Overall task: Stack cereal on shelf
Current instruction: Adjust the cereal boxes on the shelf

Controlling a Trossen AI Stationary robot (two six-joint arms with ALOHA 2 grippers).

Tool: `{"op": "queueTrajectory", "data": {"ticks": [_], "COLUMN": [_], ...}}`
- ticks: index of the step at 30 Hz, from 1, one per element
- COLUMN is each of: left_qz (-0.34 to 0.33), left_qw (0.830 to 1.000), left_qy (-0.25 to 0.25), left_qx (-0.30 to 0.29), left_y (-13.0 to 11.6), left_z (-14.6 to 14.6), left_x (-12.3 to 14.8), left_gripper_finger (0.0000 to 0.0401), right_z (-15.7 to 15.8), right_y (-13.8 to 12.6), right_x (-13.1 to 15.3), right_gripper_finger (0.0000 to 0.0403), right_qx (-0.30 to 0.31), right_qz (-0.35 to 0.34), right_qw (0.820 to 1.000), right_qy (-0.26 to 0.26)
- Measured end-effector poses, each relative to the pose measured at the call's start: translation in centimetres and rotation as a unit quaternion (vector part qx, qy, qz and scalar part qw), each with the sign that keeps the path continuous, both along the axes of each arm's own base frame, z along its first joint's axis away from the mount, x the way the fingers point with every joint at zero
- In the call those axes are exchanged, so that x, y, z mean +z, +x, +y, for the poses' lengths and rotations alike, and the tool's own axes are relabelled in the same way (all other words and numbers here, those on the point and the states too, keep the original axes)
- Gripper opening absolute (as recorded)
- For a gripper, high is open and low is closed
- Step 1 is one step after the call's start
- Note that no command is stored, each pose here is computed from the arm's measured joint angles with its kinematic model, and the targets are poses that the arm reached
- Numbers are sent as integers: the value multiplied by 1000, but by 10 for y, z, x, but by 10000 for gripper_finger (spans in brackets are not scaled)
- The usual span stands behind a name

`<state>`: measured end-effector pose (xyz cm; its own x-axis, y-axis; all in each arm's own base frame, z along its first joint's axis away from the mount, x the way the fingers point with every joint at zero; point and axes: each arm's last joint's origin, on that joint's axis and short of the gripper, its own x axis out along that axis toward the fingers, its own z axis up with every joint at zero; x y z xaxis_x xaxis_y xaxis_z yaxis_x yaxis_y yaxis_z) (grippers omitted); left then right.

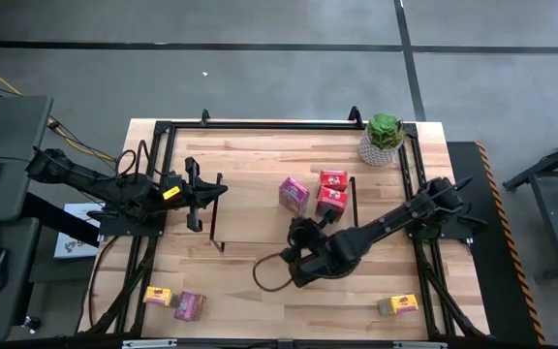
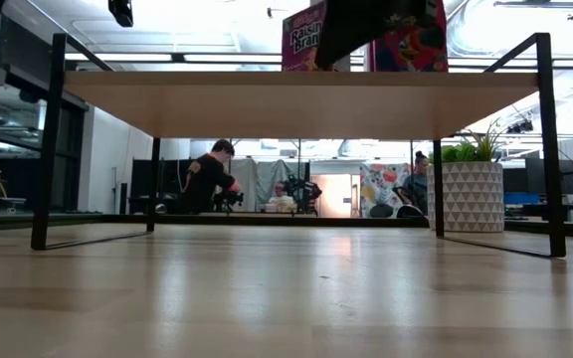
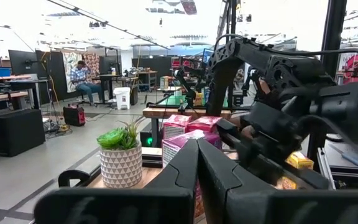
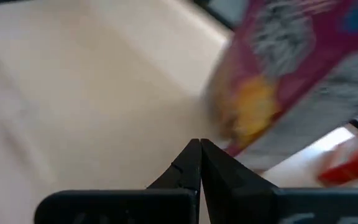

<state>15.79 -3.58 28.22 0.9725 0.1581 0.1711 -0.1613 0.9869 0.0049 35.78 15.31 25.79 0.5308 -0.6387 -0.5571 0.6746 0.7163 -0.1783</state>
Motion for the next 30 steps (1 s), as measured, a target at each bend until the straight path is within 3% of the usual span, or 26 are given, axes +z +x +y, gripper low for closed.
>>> {"op": "queueTrajectory", "data": {"ticks": [5,9,12,15,22,25,30], "left_qz": [0,0,2,3,2,2,2], "left_qw": [1000,1000,1000,1000,1000,1000,1000], "left_qy": [0,0,0,1,-1,-1,0], "left_qx": [0,0,0,0,0,0,0], "left_y": [0,0,0,0,0,0,0], "left_z": [0,0,0,0,0,0,0], "left_x": [0,0,0,-1,0,0,0], "left_gripper_finger": [0,0,0,0,0,0,0], "right_z": [24,45,54,57,40,35,32], "right_y": [-3,-21,-45,-74,-132,-139,-129], "right_x": [16,36,53,65,78,79,78], "right_gripper_finger": [0,0,0,0,0,0,0], "right_qx": [126,249,304,291,144,104,101], "right_qz": [14,39,63,78,95,88,74], "right_qw": [991,966,948,951,983,990,991], "right_qy": [31,48,69,76,60,46,49]}}
